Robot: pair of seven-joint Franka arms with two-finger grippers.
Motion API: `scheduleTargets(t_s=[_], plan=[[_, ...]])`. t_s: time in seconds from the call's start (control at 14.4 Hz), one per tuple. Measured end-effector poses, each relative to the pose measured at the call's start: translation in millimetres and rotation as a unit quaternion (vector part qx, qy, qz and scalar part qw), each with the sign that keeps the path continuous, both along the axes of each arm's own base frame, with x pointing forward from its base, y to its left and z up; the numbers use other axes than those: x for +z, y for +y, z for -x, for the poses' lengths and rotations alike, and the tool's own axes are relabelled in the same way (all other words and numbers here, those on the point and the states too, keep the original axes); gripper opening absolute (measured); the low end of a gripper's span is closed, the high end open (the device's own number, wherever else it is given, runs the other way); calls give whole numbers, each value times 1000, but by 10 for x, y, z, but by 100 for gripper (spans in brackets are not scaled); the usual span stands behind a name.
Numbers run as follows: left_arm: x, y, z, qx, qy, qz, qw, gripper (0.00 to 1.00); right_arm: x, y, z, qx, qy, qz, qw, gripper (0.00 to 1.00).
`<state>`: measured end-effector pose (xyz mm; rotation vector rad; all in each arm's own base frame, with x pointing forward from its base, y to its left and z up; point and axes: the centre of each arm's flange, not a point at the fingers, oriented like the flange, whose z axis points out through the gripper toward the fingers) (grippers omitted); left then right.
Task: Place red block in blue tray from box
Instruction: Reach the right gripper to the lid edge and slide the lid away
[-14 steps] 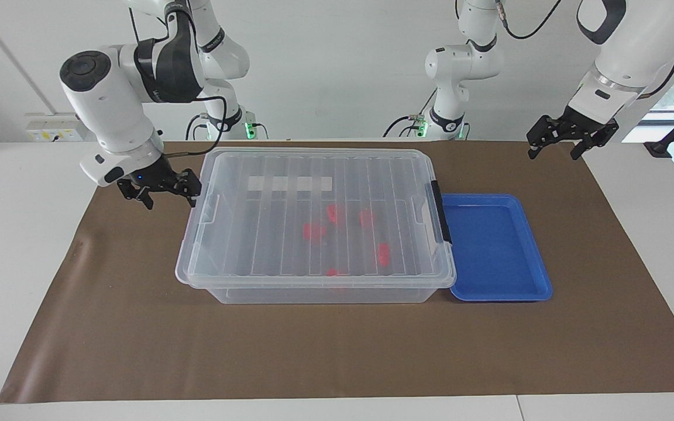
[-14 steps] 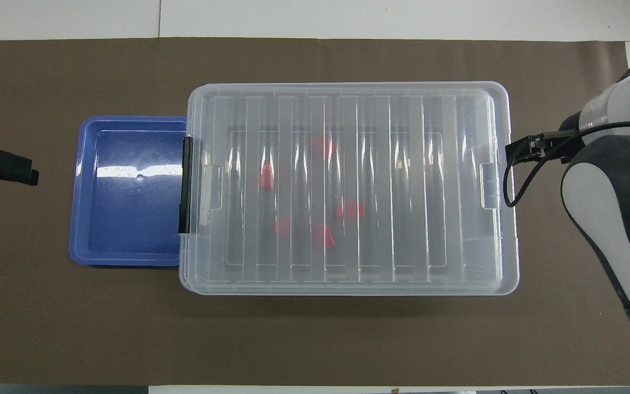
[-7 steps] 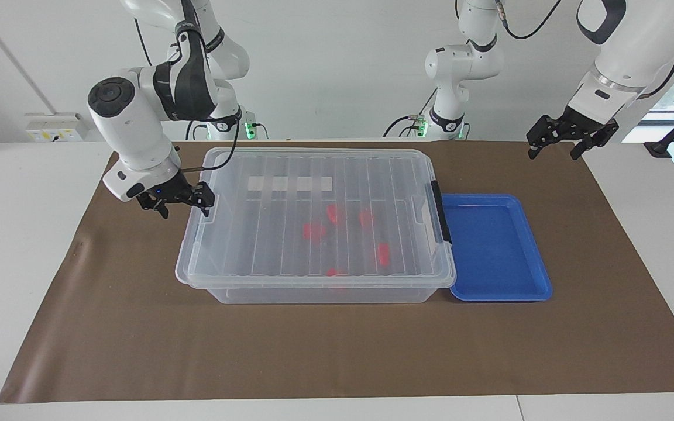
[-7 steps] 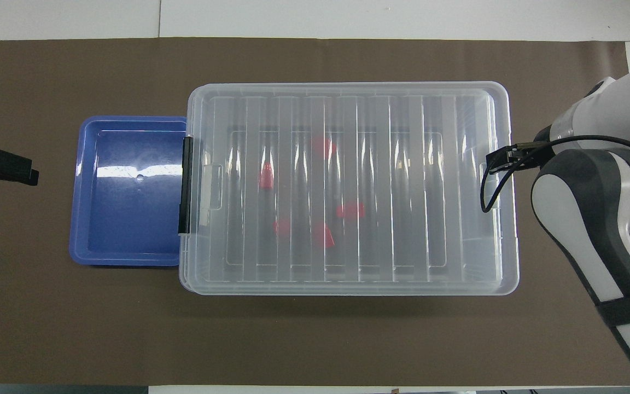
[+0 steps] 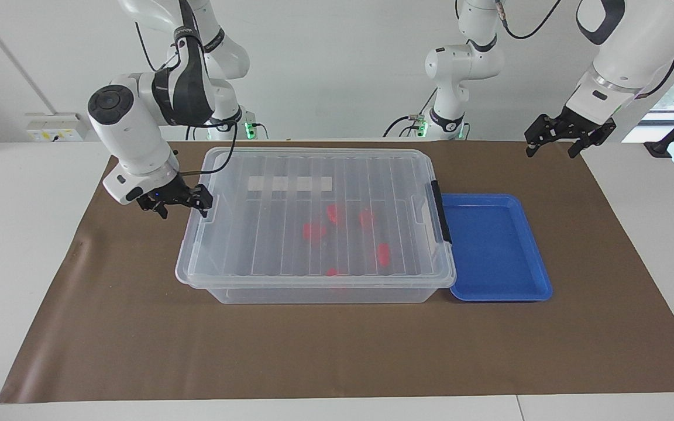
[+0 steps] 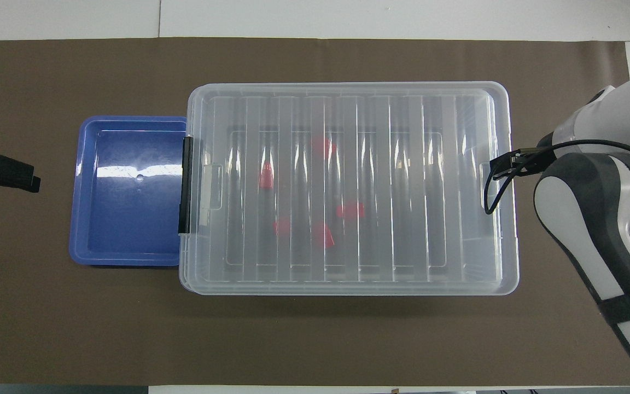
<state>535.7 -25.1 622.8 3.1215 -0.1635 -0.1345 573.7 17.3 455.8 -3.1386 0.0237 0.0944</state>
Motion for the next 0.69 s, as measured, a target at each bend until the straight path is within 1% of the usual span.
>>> scheduleTargets(t_s=[0.28, 0.69], plan=[[8, -12, 7, -1, 0, 0, 1000, 100, -37, -129, 29, -8, -18, 1, 1000, 100], [11, -17, 4, -3, -2, -2, 1000, 100, -44, -543, 67, -19, -19, 3, 1000, 100]])
